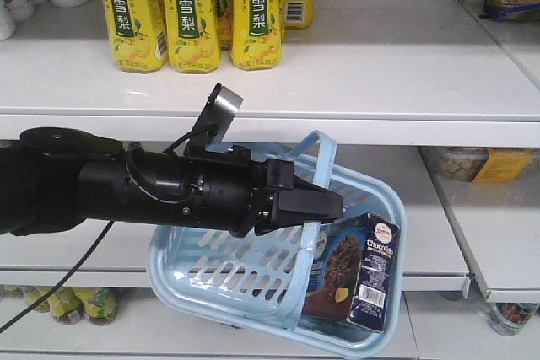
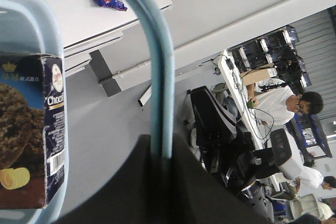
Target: Left arm holds basket, right arm returns cookies
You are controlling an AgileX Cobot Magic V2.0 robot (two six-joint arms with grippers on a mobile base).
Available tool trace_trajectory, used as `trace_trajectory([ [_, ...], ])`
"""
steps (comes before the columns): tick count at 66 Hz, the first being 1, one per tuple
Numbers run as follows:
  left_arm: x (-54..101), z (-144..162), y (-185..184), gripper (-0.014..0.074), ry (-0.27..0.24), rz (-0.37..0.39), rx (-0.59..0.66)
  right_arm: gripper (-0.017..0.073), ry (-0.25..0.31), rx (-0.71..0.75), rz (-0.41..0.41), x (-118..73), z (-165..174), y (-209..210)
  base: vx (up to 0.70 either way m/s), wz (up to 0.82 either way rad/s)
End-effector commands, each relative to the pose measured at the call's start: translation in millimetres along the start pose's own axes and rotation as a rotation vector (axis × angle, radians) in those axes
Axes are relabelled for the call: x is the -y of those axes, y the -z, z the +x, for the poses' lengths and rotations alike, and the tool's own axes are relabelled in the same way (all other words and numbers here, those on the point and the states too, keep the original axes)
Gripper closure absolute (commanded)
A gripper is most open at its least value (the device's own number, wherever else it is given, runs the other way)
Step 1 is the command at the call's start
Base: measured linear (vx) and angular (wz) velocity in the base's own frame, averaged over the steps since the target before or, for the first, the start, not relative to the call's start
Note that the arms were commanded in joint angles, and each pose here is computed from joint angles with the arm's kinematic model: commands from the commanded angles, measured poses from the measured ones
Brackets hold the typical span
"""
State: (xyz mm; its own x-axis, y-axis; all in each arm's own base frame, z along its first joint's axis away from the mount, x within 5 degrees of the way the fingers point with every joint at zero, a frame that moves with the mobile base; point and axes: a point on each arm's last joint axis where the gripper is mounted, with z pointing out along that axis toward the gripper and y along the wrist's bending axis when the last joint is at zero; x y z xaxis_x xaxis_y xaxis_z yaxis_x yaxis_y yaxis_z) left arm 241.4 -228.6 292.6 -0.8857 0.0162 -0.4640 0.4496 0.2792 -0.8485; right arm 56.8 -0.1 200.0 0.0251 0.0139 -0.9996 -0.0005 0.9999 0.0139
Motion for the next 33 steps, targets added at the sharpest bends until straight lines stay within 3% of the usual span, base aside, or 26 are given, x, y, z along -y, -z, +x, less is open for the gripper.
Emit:
trace_trajectory([
  [1,29.4,-7.8,10.0,0.06,-0.028,0.112,0.055,0.0567,0.012,0.079,0.0,-0.2,-6.2,1.0,0.06,-0.05],
  [33,29.7,-7.5,10.0,0.06,-0.028,0.116,0.052,0.0567,0.012,0.079,0.0,-0.2,-6.2,1.0,0.03,-0.02],
])
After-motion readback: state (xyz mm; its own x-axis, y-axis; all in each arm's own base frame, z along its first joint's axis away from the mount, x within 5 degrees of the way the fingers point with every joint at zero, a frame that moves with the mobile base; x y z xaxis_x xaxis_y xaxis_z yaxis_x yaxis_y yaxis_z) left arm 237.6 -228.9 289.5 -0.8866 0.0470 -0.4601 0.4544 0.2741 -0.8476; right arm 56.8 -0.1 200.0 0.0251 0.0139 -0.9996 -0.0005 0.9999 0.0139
